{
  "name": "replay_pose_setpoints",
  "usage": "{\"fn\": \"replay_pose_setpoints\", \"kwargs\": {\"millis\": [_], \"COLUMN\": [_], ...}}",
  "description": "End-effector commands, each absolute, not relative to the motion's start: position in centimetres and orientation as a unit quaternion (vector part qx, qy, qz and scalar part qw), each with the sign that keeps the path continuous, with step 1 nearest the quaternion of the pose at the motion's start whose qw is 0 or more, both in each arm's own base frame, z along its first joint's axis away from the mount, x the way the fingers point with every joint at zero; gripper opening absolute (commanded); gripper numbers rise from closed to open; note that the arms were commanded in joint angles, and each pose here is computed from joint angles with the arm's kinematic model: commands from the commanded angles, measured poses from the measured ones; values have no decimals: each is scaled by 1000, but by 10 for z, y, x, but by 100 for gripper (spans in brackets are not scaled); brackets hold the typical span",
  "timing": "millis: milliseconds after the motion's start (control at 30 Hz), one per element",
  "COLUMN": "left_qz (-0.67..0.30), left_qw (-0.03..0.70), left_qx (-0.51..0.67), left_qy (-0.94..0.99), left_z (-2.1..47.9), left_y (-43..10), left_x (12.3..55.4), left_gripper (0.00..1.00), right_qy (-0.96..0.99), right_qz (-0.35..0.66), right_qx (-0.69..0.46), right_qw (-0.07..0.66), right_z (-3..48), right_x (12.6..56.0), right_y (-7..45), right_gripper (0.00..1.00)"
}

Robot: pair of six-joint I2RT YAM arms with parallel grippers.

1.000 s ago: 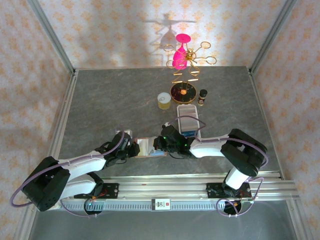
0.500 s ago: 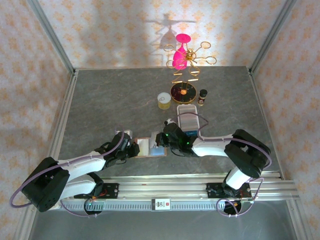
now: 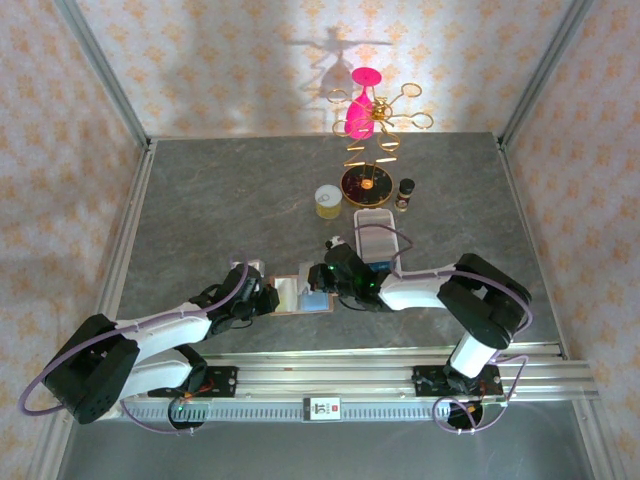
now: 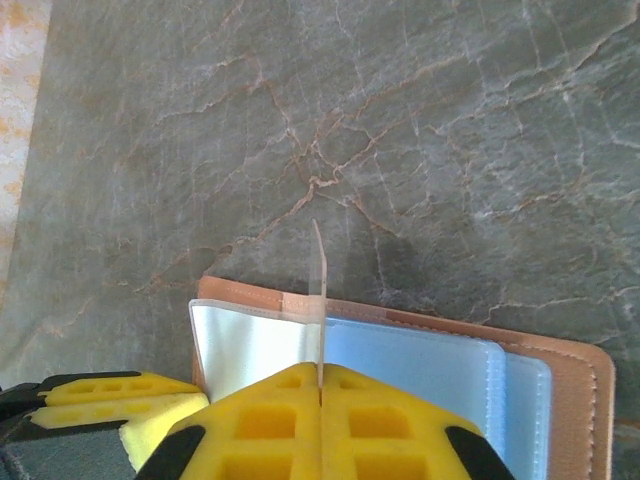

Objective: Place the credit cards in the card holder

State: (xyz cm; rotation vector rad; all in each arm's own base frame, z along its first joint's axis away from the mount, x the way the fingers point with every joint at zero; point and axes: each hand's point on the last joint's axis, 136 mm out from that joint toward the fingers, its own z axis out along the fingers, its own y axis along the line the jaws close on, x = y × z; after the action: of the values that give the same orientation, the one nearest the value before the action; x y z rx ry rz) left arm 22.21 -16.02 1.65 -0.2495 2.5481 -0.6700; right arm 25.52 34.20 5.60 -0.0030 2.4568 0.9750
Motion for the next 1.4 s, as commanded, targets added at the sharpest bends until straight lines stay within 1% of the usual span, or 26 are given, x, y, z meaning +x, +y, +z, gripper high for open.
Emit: {"fn": "replay_pose_setpoints", "kwargs": {"millis": [0,267,400,767,967,1200,1367], "left_qz": [-221,-219,-219,-225,-224,-224,-212], "left_qw": [227,226,227,225,221,223,228], "left_qx": [-91,-91,-91,-90,-88,-87,-85], "left_qy": [944,945,945,944,945,945,947], "left_z": [2,1,1,3,1,3,6], "left_y": [-152,-151,-150,-153,-154,-154,-151], "left_x": [211,210,210,211,209,210,212], "left_gripper": [12,12,12,13,17,23,30], "right_qy": [905,909,916,918,917,915,913], "right_qz": [356,354,314,313,327,333,340], "right_qx": [7,4,1,-11,-23,-26,-23], "right_qw": [232,219,251,242,229,226,225], "right_z": [46,41,47,45,42,42,43], "right_x": [253,243,250,247,241,240,238], "right_y": [340,334,319,326,340,345,346], "right_gripper": [0,0,0,0,0,0,0]}}
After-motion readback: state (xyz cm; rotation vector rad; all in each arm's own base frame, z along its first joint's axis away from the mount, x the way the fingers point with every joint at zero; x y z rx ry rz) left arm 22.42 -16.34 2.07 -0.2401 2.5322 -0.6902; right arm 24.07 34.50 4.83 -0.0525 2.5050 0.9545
